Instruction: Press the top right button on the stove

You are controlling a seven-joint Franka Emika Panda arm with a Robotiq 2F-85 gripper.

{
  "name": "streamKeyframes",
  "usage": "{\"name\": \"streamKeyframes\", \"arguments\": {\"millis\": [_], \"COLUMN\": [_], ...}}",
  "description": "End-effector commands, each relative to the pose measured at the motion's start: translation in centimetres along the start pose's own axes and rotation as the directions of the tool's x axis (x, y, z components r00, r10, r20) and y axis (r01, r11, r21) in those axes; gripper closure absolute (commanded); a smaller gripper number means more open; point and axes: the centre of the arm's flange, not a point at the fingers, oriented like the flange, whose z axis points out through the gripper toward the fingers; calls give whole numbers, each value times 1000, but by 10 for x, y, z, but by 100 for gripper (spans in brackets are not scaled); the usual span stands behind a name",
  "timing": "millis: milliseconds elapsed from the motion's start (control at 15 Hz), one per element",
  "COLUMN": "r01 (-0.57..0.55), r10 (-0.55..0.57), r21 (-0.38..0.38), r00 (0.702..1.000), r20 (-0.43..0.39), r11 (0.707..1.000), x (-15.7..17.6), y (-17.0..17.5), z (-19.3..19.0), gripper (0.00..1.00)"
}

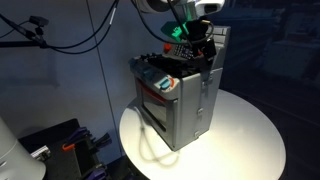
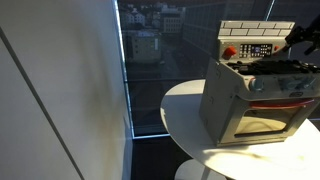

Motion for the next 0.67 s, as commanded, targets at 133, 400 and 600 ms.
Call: {"name": "streamKeyframes", "arguments": {"millis": [133, 400, 600], "r01": [23, 40, 50], "r10": [-24, -41, -48], "r21": [10, 7, -3], "r00": [997, 988, 974], "r20": [69, 146, 219], "r11": [1000, 999, 999], "x": [-16, -24, -32], "y": [11, 15, 19], "z": [-39, -58, -69], "gripper": [0, 0, 0]}}
